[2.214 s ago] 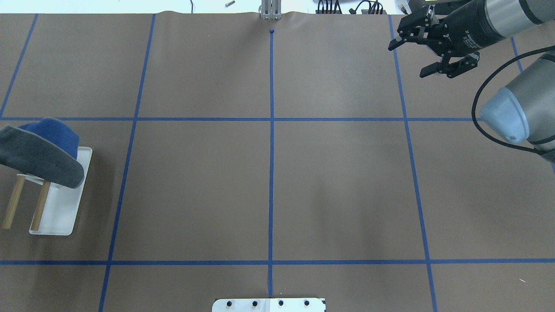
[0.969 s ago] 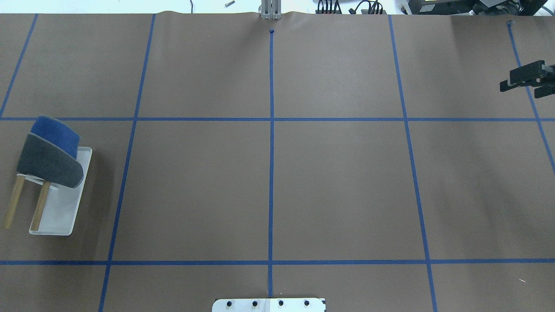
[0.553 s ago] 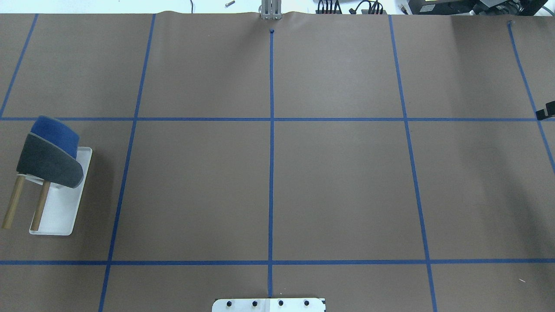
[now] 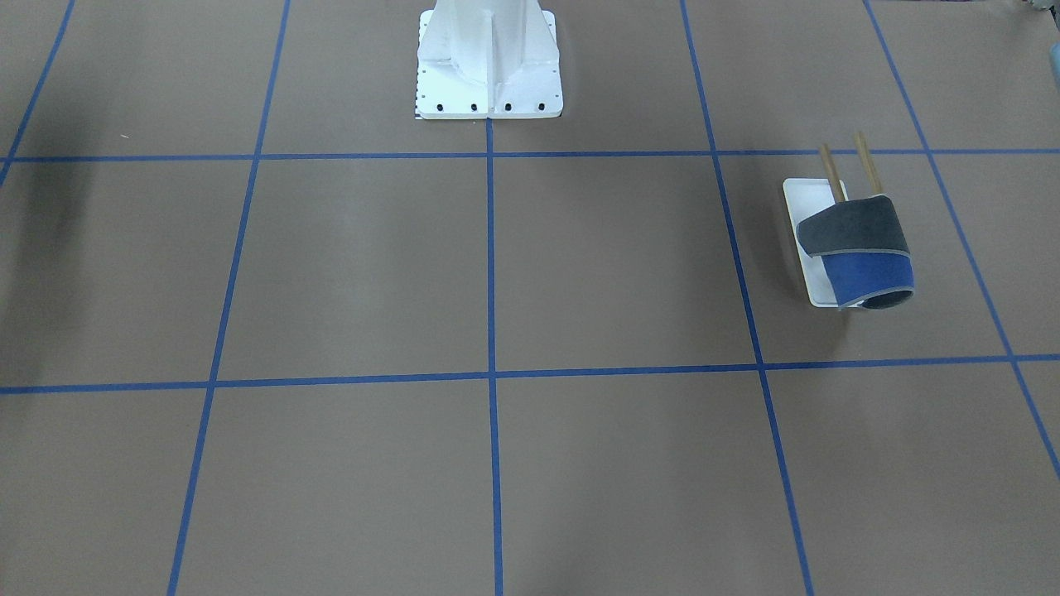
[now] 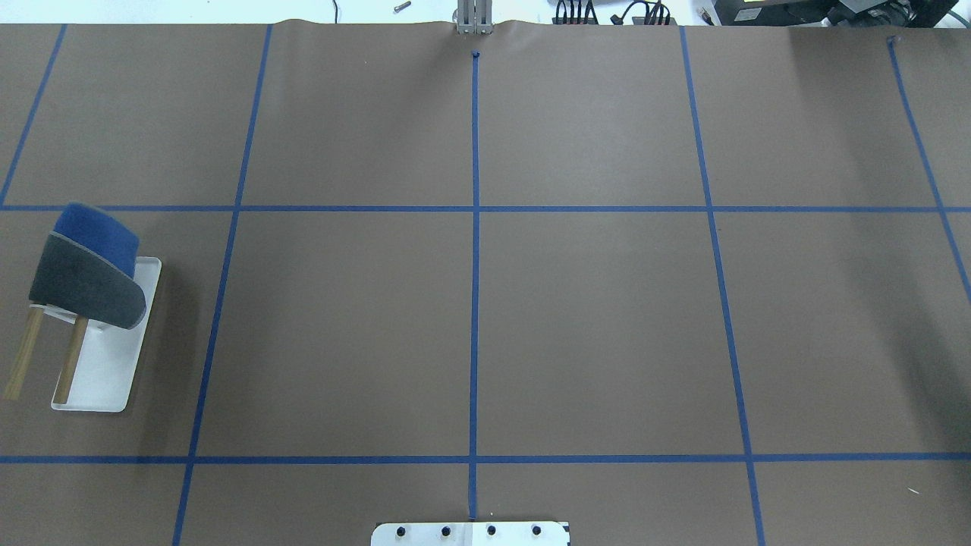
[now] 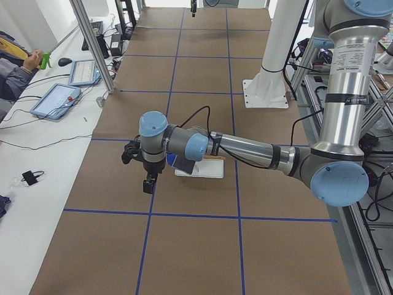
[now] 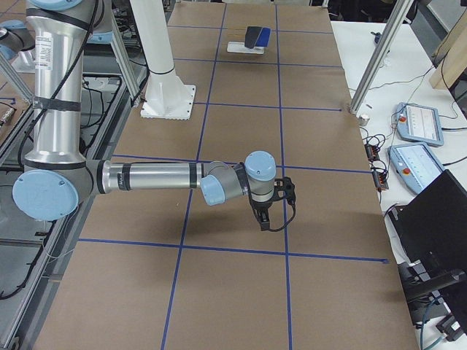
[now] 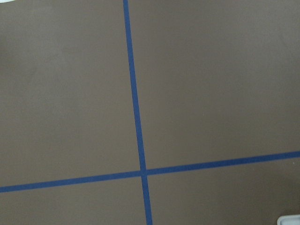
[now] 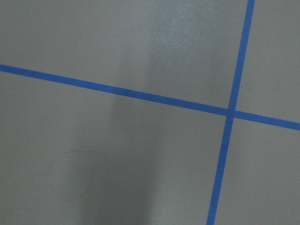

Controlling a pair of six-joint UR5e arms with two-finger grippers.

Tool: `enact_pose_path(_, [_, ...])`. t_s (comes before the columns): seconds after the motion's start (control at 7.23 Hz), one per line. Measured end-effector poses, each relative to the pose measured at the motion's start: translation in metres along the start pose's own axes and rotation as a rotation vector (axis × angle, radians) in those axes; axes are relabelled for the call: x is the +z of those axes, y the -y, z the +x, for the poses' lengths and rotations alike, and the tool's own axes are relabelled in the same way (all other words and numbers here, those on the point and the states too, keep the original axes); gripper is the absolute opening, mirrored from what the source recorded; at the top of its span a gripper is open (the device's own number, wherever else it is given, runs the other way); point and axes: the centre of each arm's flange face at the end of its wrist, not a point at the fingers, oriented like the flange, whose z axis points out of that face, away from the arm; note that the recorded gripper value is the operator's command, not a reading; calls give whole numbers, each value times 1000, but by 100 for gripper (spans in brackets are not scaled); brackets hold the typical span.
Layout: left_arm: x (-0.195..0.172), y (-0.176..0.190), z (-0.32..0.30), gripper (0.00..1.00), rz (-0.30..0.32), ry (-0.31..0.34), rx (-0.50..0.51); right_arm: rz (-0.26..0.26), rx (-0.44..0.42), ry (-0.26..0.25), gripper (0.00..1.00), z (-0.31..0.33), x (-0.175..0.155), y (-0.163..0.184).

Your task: Hang towel on rack

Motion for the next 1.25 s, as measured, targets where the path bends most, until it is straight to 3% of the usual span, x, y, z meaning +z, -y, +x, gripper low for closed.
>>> enact_pose_path(0.42, [15, -29, -9, 98, -70, -52, -17, -78, -68, 19, 100, 3, -39, 32])
enact_pose_path(0.69, [14, -32, -7, 98, -73, -74, -22, -132, -147, 16, 100, -1, -46, 45])
enact_pose_path(0.97, [12, -33, 1, 98, -83, -148, -44, -179, -203, 21, 100, -7, -45, 52])
enact_pose_path(1.25, [5, -36, 7, 98, -77, -175, -46, -191, -214, 23, 100, -11, -55, 61])
